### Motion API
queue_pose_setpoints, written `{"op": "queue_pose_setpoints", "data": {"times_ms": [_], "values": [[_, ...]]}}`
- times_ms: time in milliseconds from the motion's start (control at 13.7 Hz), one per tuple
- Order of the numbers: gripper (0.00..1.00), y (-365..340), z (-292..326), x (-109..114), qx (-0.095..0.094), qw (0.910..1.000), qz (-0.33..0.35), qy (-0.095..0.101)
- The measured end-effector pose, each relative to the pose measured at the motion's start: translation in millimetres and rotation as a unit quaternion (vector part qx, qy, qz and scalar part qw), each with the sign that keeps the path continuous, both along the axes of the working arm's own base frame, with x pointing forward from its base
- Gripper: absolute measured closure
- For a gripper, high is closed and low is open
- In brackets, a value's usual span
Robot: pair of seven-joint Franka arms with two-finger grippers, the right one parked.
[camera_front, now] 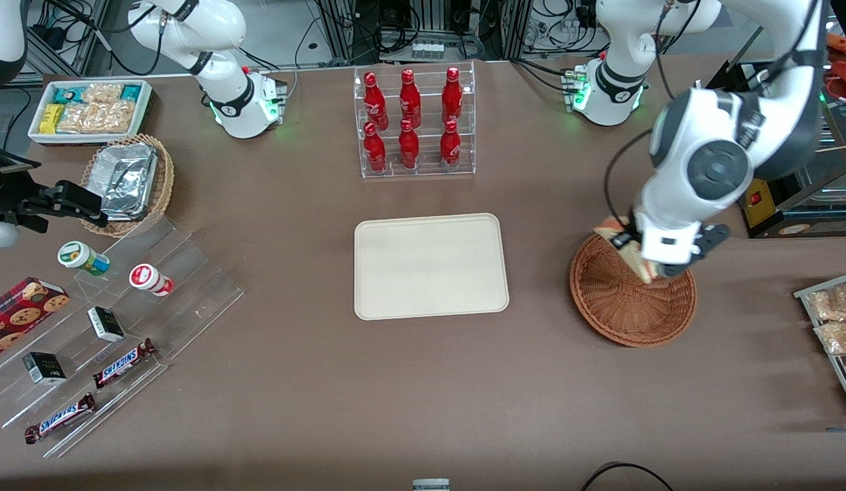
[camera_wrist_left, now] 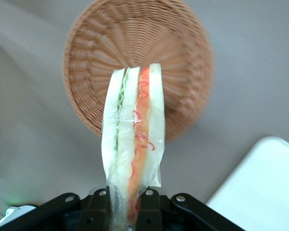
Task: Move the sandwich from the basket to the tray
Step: 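Carry the sandwich over the cream tray with the left gripper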
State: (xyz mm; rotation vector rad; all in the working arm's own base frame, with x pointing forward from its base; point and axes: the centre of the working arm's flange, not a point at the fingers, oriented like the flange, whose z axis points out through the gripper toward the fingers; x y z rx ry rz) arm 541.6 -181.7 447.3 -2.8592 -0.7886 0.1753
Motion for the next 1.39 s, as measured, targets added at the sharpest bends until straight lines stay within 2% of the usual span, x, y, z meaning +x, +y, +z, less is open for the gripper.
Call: {"op": "queue_pose_setpoints", "data": {"times_ms": [219,583,802,1167,1385], "values": [[0.82,-73,22,-12,-0.012,0.9976,-0.065,-0.021],[0.82,-205,-23,-25,-0.030,0.9870,-0.158,-0.004],[0.82,-270,-69,-37,-0.044,0.9788,-0.200,-0.009],[0.82,-324,-132,-56,-0.066,0.9706,-0.230,-0.027],[0.82,-338,-164,-63,-0.072,0.9679,-0.239,-0.030]]}}
